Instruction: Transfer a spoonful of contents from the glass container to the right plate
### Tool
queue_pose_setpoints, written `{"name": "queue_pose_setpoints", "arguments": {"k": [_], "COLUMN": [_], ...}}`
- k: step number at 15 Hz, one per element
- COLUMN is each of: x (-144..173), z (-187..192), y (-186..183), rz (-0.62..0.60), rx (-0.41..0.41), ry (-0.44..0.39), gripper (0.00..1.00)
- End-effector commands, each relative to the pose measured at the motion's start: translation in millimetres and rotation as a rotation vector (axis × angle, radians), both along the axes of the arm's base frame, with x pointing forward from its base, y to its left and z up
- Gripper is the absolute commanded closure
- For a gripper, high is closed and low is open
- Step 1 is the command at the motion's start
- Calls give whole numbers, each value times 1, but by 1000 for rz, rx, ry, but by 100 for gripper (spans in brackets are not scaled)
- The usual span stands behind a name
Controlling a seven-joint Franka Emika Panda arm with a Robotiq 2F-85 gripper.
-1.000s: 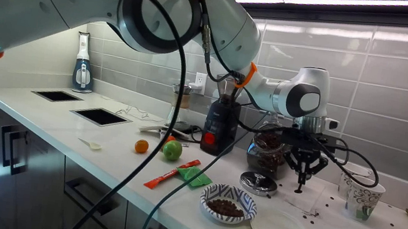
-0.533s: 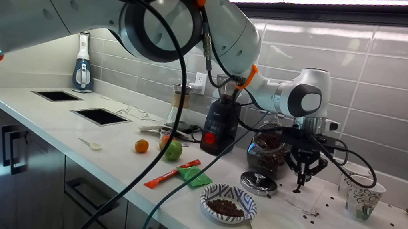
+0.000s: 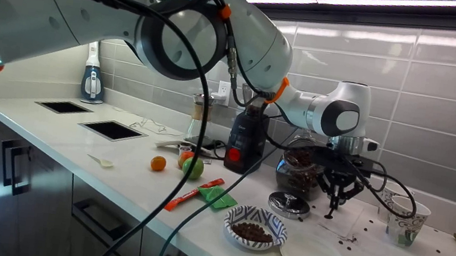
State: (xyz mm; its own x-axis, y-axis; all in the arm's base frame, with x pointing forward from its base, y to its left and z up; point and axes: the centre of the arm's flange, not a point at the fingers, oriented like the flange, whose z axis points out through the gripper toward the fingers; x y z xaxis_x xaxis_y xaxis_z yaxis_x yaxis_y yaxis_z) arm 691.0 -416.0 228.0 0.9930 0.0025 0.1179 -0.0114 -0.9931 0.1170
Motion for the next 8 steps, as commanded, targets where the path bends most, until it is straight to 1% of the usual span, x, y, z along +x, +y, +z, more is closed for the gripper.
{"name": "queue_pose_setpoints", "arguments": {"k": [1, 5, 8], "x": [16, 23, 27], "z": [-7, -14, -20], "y": [-18, -25, -29], "rz": [-23, -46, -50], "rx": [29, 24, 48], "ry": [-62, -67, -84], "gripper": [98, 98, 98]}}
